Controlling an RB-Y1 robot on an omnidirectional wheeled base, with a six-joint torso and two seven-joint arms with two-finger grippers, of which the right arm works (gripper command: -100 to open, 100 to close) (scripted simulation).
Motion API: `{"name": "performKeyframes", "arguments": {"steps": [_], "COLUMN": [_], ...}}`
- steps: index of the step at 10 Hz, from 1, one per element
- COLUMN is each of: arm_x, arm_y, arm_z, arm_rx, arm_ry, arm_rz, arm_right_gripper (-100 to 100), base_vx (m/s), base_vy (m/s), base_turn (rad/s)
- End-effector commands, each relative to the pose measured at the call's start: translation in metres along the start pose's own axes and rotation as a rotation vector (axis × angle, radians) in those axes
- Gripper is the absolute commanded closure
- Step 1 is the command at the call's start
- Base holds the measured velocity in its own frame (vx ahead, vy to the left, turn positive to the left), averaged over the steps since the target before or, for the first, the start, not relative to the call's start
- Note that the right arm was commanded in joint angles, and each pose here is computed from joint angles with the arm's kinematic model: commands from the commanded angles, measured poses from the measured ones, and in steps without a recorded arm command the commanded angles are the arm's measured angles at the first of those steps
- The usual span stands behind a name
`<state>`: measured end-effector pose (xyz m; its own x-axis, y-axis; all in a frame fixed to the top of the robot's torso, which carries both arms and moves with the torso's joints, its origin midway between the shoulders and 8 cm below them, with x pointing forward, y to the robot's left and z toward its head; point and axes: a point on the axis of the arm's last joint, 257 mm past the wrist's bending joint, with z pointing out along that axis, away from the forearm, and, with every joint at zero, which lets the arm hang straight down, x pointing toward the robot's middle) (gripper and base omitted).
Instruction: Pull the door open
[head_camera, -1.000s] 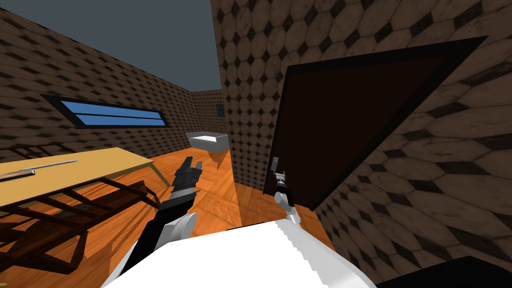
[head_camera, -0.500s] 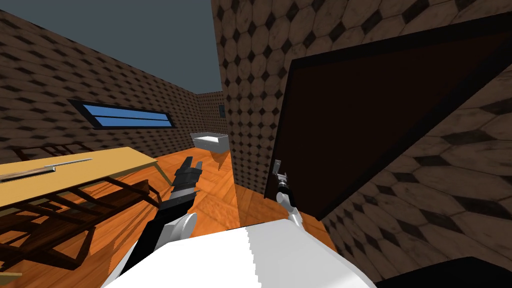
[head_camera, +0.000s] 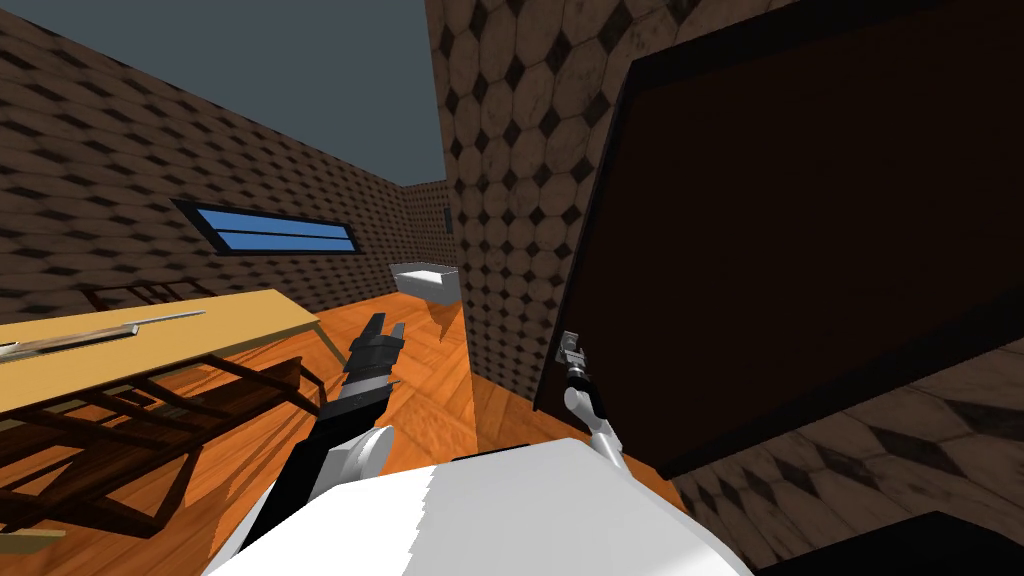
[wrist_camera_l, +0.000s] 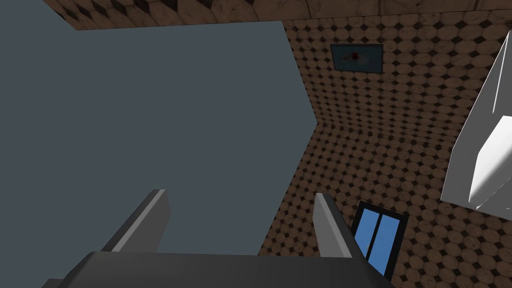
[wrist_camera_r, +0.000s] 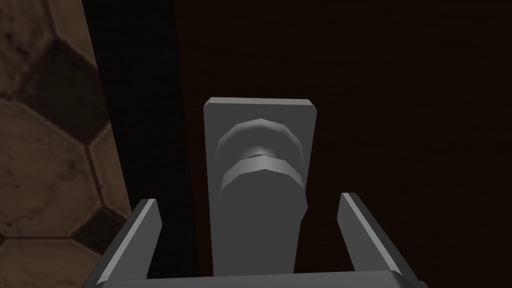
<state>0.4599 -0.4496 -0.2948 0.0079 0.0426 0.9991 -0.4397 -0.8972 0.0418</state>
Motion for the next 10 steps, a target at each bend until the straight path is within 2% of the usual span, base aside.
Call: {"name": "performKeyframes", "arguments": {"steps": [1,2,3,8,10], "arm_x": [-0.0023,-0.004,-0.004,-0.004,-0.0047], "arm_y": [0.0202,0.0116,0.0116,0.0116,0.0114], "arm_z": [0.0016,0.0006,0.0006,0.0006,-0.0008], "arm_rx": [-0.019,-0.01,-0.01,-0.01,0.007], "arm_ry": [-0.001,-0.002,-0.002,-0.002,-0.006], "arm_rz": [0.003,-0.001,-0.001,-0.001,0.005], "arm_right_gripper": [-100,-100,100,100,100], "base_vx": [0.174,0.08,-0.011,-0.016,-0.155], "base_vy": [-0.024,-0.011,-0.004,0.0,-0.038], "base_turn": [0.111,0.021,-0.038,0.001,0.131]}}
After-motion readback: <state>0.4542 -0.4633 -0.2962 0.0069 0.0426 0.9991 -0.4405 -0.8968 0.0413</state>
